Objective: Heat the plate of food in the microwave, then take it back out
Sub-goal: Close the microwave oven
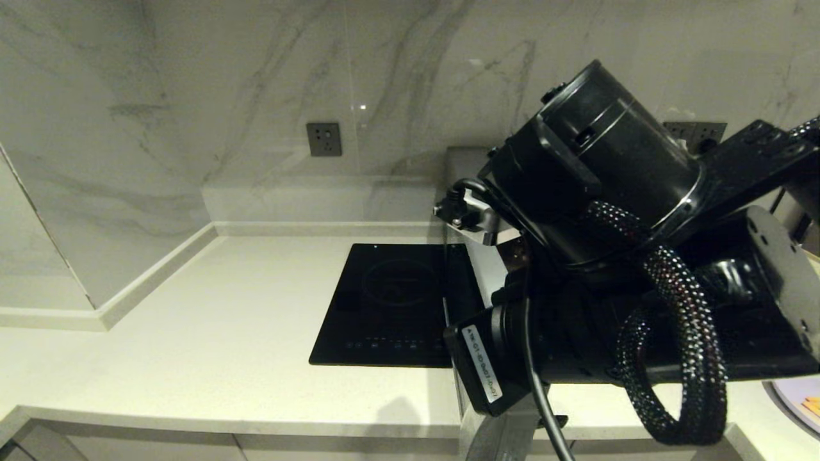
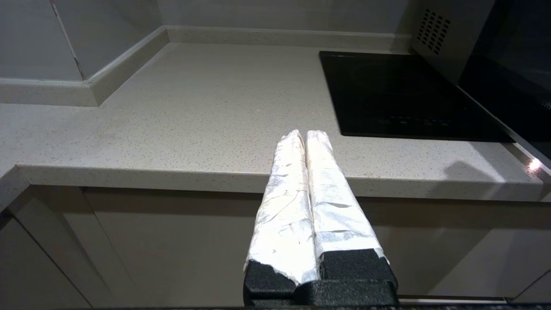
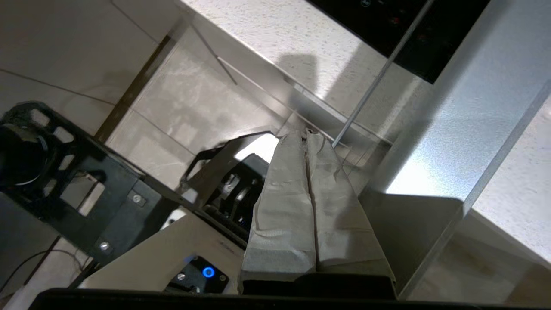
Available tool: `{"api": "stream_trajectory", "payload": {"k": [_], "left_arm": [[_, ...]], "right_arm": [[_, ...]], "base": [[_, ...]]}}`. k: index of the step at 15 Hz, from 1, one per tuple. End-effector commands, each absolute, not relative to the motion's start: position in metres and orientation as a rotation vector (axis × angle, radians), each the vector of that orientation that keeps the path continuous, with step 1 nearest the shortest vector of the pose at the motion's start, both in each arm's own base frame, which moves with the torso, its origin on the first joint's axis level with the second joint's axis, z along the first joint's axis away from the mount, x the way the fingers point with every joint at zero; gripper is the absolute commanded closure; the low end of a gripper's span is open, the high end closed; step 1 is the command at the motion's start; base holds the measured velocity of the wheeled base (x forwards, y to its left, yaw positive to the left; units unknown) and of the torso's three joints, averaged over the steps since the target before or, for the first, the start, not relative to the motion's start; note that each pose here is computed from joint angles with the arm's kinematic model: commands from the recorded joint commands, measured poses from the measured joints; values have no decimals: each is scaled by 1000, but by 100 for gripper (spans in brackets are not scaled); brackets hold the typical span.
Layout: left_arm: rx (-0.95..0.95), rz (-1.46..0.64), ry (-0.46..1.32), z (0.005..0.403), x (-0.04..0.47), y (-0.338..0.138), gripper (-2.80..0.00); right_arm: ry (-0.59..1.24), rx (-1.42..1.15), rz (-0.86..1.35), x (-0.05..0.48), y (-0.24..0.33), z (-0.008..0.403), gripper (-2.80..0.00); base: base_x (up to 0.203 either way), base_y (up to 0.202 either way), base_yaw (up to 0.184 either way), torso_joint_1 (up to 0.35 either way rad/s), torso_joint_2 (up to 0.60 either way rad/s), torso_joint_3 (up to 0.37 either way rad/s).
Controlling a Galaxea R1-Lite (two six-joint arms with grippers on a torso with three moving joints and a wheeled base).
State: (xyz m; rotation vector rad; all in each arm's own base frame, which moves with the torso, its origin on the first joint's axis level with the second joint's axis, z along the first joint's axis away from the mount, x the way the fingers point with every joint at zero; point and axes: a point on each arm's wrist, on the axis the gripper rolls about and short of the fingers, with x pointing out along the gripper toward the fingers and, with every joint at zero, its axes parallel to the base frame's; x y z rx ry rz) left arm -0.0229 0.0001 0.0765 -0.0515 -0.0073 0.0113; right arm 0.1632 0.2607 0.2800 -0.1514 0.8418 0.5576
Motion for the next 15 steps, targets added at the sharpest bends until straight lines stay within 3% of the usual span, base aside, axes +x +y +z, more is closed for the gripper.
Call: {"api": "stream_trajectory", "payload": {"k": [1,5,11,15], "left_arm": [[-52,12,-9,77,-23,0,0],[-52,12,-10,76,-23,0,0],[-52,12,-9,76,-23,0,0],[-52,11,-9,77,-23,0,0]], "right_arm": [[833,-169,509,161,252,278,0],[777,-219,300,171,229,271,0],[705,-60,102,183,162,299,0],[706,8,-65,174,127,289,0]], "base": [[0,0,0,0,0,0],[0,0,0,0,0,0],[0,0,0,0,0,0],[0,0,0,0,0,0]]}}
